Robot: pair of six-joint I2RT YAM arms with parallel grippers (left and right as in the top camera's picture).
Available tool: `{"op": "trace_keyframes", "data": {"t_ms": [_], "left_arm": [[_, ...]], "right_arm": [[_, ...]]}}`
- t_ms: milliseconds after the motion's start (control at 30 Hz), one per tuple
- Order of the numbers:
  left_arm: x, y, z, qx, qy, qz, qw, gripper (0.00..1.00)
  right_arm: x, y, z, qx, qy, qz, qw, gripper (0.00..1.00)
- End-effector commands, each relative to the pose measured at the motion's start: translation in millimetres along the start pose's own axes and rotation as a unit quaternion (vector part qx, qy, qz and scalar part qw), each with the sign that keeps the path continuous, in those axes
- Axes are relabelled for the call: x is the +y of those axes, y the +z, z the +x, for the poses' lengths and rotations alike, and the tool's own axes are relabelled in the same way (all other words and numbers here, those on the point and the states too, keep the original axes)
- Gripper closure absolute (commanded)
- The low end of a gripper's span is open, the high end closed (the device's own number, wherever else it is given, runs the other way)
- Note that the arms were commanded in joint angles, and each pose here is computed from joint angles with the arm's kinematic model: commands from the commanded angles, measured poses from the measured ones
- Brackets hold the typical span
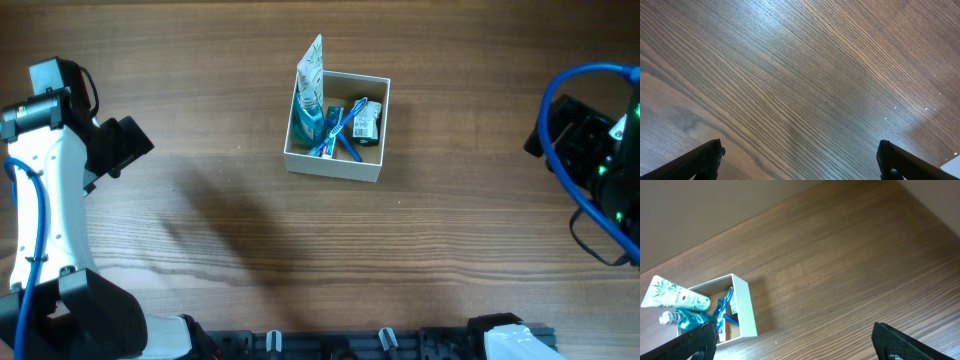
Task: Pack container
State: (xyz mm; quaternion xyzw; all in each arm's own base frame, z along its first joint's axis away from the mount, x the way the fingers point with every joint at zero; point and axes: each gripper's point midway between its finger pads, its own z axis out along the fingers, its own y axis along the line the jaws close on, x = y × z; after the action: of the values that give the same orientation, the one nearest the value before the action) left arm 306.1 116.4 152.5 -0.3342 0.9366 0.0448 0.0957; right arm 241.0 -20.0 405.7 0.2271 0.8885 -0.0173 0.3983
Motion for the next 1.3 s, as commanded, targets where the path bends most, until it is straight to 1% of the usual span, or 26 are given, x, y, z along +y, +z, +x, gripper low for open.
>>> {"op": "trace_keyframes", "data": {"t_ms": [0, 433, 600, 667, 767, 867, 933, 1067, 1133, 1267], "left_arm": [[1, 1, 1, 0.003, -0.007, 0.002, 1.000, 0.00], [1, 1, 1, 0.003, -0.007, 0.002, 1.000, 0.00], [1, 1, 1, 0.003, -0.007, 0.003, 1.000, 0.00], [1, 1, 1, 0.003, -0.007, 0.003, 1.000, 0.00], [1, 1, 1, 0.003, -0.007, 0.002, 1.000, 0.00], [1, 1, 1, 0.003, -0.007, 0.003, 1.000, 0.00], [1, 1, 1, 0.003, -0.007, 0.002, 1.000, 0.00], [1, 1, 1, 0.003, -0.007, 0.002, 1.000, 0.00], [1, 1, 1, 0.003, -0.007, 0.002, 1.000, 0.00], [1, 1, 1, 0.003, -0.007, 0.003, 1.000, 0.00]], "right_arm": [[11, 5, 5, 0.020, 0.006, -0.022, 1.000, 0.00], [13, 12, 10, 0.033, -0.016, -0.021, 0.999, 0.00], [19, 34, 12, 0.023, -0.069, -0.025, 0.997, 0.00], [21, 44, 12, 0.000, -0.082, -0.031, 0.996, 0.00], [19, 51, 14, -0.045, -0.069, -0.041, 0.996, 0.00], [12, 54, 18, -0.104, -0.051, -0.052, 0.992, 0.00], [10, 58, 24, -0.149, -0.067, -0.065, 0.984, 0.00], [9, 71, 38, -0.192, -0.116, -0.075, 0.972, 0.00], [9, 82, 46, -0.214, -0.128, -0.078, 0.965, 0.00], [10, 102, 61, -0.261, -0.112, -0.097, 0.954, 0.00]]}}
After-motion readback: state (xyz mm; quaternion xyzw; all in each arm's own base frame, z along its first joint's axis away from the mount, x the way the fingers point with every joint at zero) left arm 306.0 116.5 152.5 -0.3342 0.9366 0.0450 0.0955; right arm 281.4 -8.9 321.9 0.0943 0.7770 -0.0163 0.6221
